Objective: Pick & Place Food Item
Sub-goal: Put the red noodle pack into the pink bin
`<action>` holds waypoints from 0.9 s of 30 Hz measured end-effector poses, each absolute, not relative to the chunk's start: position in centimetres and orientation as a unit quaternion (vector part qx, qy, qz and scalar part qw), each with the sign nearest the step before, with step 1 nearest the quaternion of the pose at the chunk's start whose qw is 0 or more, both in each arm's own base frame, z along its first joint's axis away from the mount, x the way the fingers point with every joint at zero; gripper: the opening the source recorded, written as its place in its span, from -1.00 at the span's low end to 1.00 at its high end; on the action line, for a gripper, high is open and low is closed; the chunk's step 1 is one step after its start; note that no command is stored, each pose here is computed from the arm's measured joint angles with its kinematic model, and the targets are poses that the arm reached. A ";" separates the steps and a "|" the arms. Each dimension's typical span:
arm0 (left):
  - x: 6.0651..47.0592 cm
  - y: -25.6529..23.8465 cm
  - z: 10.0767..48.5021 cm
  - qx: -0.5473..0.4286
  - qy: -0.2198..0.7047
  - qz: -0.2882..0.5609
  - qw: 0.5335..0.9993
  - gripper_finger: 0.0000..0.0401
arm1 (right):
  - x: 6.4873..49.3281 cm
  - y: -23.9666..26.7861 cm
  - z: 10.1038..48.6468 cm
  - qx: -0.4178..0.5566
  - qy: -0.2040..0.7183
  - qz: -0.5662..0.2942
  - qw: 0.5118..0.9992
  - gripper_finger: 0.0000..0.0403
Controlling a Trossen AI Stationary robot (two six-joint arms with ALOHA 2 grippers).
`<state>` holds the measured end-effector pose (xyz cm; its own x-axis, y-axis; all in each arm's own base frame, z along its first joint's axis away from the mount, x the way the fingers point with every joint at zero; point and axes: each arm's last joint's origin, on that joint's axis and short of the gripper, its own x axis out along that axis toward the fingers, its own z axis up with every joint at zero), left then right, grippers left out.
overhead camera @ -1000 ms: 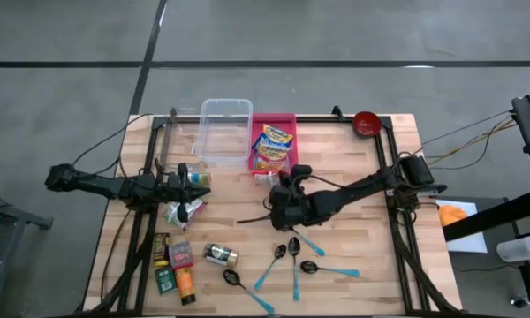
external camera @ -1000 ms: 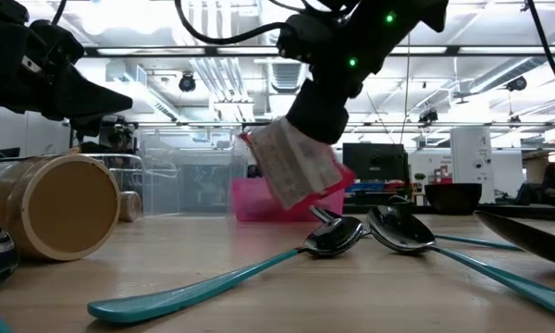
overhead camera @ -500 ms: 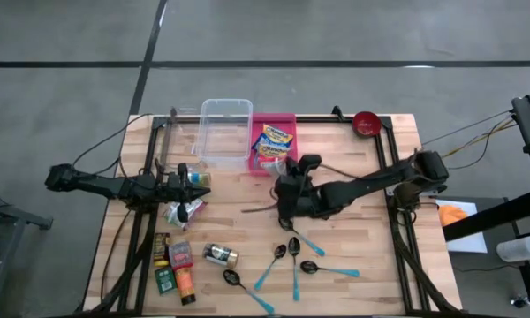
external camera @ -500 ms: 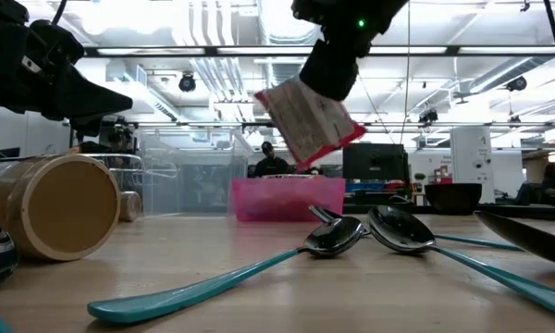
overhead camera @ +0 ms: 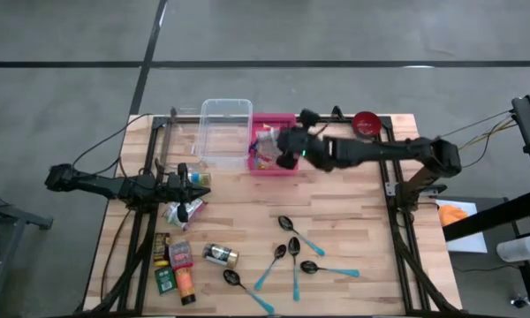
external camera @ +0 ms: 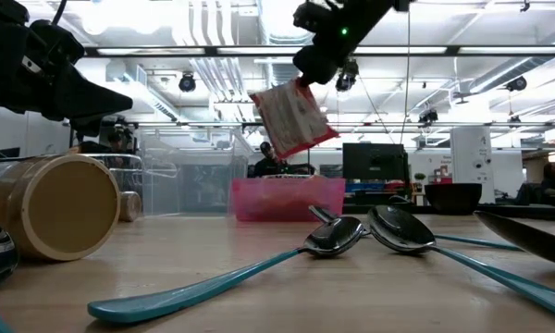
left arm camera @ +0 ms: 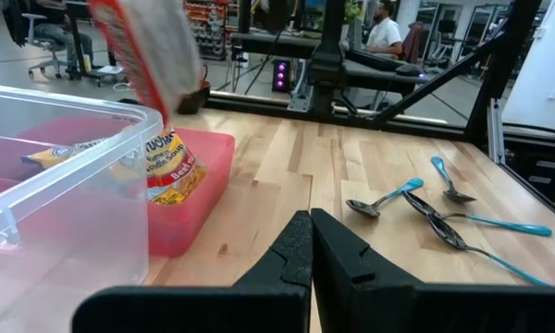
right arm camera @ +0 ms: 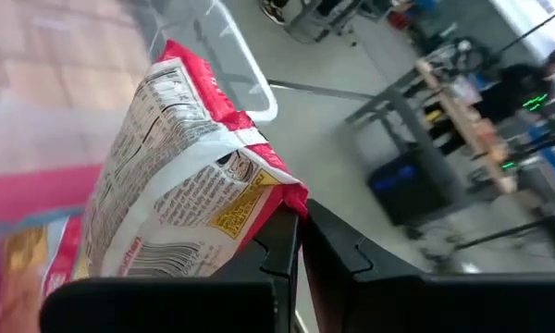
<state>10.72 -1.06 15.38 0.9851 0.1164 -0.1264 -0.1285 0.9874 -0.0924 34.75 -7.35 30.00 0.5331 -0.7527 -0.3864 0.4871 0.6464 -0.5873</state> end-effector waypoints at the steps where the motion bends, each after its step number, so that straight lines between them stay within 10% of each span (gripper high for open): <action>1: 10.7 -1.1 15.4 -0.050 0.060 0.061 0.995 -1.00 | 34.6 -8.3 30.1 -0.197 0.312 -0.364 0.855 -0.94; 27: 10.7 -1.1 15.4 -0.050 0.061 0.062 0.995 -1.00 | 34.4 -18.1 25.2 0.010 0.306 -0.277 0.911 -0.94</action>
<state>10.73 -1.06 15.37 0.9850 0.1164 -0.1271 -0.1286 0.9874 -0.0922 34.43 -18.14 25.21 0.6596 -0.4986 -0.5624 0.5105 0.8464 -0.1518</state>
